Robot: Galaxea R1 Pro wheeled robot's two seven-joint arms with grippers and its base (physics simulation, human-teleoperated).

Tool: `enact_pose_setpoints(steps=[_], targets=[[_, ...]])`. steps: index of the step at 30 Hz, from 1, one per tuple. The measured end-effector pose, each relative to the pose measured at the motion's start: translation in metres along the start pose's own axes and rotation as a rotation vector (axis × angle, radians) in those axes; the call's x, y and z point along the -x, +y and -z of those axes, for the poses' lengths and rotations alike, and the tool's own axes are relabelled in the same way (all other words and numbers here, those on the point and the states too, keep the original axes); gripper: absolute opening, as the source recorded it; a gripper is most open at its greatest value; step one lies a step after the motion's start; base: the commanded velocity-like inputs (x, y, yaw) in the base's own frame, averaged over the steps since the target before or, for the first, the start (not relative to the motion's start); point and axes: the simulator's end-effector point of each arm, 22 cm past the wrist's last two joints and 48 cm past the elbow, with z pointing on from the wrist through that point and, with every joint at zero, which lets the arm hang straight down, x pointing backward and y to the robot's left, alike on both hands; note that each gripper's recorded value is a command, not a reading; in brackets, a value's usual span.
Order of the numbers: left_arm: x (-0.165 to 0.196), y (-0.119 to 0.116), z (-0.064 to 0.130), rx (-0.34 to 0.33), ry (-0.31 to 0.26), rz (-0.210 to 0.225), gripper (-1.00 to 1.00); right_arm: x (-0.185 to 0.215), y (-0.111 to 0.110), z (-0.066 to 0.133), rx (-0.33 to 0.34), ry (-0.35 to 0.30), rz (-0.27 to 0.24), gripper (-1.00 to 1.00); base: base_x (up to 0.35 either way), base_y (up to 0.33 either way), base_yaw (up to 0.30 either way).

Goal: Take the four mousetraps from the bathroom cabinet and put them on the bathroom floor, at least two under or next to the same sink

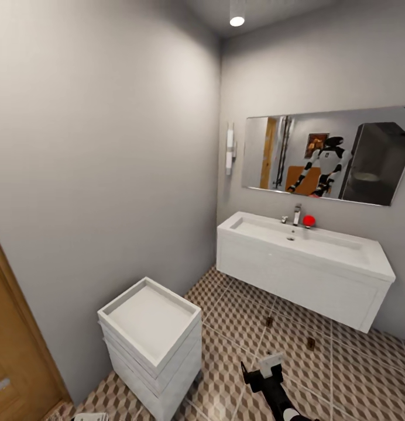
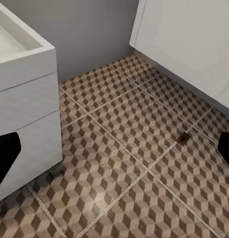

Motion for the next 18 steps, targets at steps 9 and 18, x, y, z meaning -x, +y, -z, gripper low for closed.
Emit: enact_pose_setpoints(steps=[9,18], targets=[[0.0045,0.0004,0.0003,0.001,-0.01,0.001,1.0,0.0051,-0.0012,0.0004,-0.002,-0.01,0.001,1.0,0.0,0.0,0.231],[0.0091,0.0007,0.0007,0.001,-0.02,0.002,1.0,0.0097,-0.0023,0.001,-0.005,-0.018,0.002,1.0,0.0,0.0,0.231]])
